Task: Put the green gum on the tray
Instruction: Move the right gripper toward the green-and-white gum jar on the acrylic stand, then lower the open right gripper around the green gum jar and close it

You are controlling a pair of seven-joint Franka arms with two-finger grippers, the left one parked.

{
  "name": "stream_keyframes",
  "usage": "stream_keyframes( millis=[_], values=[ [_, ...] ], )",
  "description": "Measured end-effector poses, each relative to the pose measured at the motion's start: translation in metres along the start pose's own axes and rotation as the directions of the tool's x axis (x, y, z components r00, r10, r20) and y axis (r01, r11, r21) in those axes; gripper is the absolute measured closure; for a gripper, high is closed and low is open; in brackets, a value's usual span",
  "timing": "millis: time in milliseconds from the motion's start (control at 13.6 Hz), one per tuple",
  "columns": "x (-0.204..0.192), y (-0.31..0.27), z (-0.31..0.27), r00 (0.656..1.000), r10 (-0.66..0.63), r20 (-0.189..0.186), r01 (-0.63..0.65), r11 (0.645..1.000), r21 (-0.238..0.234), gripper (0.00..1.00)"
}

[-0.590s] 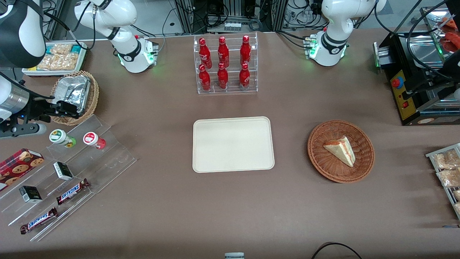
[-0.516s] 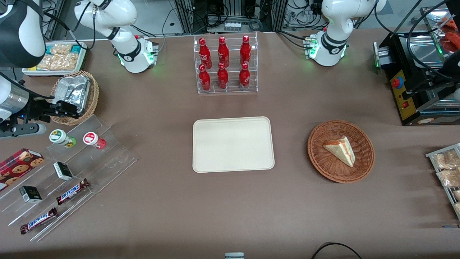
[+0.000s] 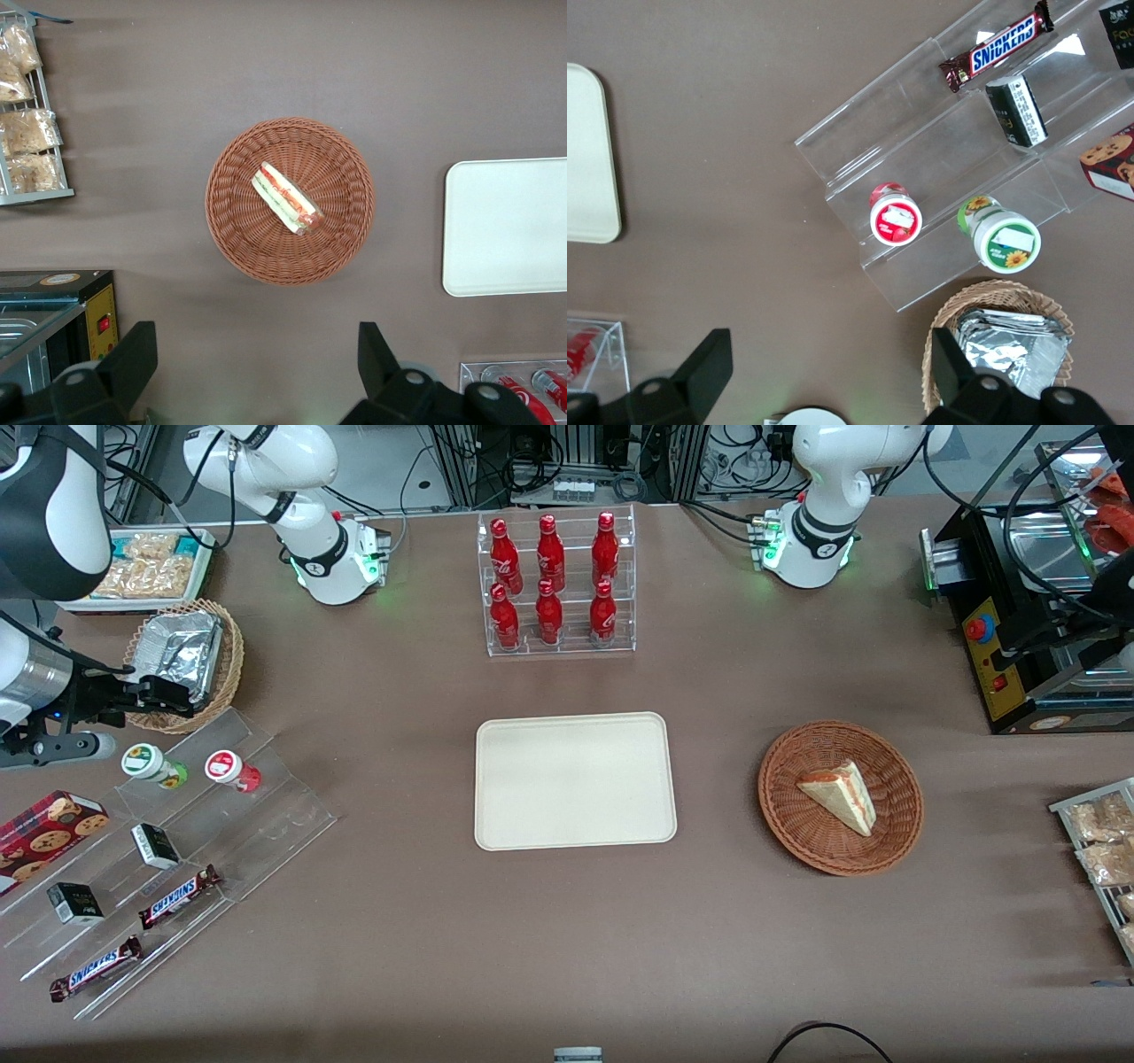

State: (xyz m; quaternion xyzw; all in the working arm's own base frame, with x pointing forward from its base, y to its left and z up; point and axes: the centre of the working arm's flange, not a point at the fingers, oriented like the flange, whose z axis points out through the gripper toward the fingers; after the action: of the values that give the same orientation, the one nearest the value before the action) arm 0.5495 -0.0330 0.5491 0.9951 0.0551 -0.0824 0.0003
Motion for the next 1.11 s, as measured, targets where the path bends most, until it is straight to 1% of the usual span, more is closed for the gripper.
stream_keyframes(
  millis=[74,295,590,811,1107],
  values=[
    [0.0,0.007,0.003,1.0,-0.019,0.0,0.019,1.0,0.002,0.0],
    [0.001,0.035,0.017,0.994,-0.111,-0.02,0.111,0.994,0.003,0.0],
    [-0.002,0.08,0.044,0.966,-0.251,-0.063,0.25,0.968,-0.013,0.0],
    [-0.006,0.104,0.058,0.929,-0.359,-0.086,0.358,0.933,-0.036,0.0],
    [-0.01,0.126,0.079,0.859,-0.501,-0.104,0.495,0.865,-0.076,0.0]
  ],
)
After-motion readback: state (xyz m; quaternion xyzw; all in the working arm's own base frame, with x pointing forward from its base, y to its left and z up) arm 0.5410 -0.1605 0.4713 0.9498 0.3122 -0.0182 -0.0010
